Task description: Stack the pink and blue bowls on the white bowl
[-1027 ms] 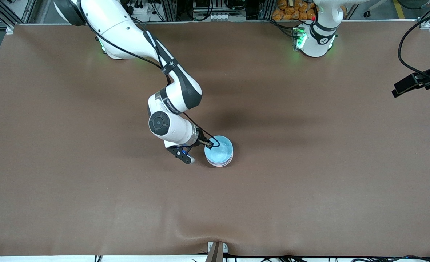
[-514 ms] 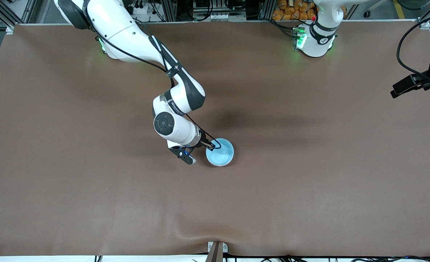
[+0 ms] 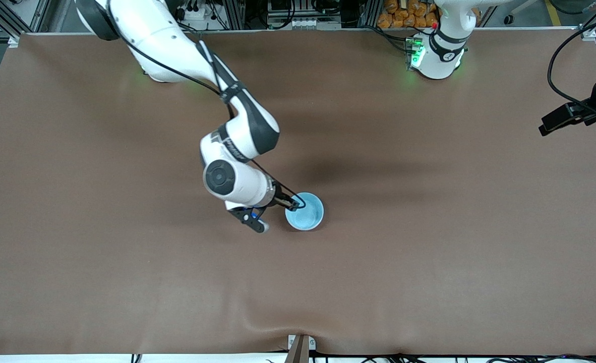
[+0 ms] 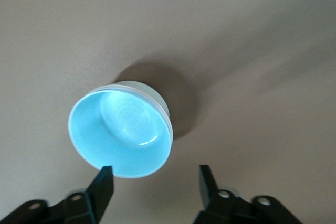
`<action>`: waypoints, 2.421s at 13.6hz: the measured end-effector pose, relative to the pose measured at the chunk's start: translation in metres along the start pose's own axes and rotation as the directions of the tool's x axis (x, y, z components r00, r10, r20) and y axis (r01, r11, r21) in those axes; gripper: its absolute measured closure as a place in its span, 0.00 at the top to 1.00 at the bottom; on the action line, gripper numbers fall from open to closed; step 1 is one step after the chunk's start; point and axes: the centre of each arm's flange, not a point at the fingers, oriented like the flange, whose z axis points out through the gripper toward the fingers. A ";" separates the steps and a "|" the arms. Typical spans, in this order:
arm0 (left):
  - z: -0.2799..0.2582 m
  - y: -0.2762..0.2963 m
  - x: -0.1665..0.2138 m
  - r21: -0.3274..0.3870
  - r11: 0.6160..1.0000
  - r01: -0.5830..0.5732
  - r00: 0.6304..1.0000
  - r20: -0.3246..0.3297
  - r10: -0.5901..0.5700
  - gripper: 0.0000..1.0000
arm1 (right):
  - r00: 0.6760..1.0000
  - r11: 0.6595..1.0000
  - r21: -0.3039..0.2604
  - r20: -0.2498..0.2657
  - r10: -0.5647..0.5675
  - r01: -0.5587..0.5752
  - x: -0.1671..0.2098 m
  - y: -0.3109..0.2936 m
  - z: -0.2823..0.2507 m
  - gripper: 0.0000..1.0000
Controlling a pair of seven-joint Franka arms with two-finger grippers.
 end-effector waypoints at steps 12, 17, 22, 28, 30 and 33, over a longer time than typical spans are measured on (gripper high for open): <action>-0.005 0.001 -0.006 0.002 1.000 -0.004 1.000 0.006 0.004 1.00 | 0.892 0.897 -0.218 -0.163 -0.421 0.384 0.144 0.192 -0.312 1.00; -0.008 0.028 -0.015 0.006 0.998 -0.056 0.998 0.002 0.056 1.00 | 0.869 0.856 -0.296 -0.133 -0.477 0.424 0.057 0.242 -0.417 1.00; -0.006 0.037 -0.018 0.009 0.997 -0.074 0.997 0.010 0.073 1.00 | 0.864 0.870 -0.290 -0.201 -0.461 0.397 0.018 0.279 -0.418 1.00; -0.004 0.049 -0.023 0.013 0.995 -0.098 0.995 0.015 0.098 1.00 | 0.842 0.837 -0.308 -0.164 -0.515 0.452 0.040 0.319 -0.412 1.00; -0.004 0.050 -0.023 0.013 0.995 -0.099 0.995 0.015 0.099 1.00 | 0.825 0.822 -0.318 -0.169 -0.539 0.472 0.039 0.319 -0.418 1.00; -0.010 0.048 -0.022 0.010 0.995 -0.096 0.995 0.002 0.096 1.00 | 0.814 0.821 -0.318 -0.196 -0.547 0.475 0.036 0.318 -0.432 1.00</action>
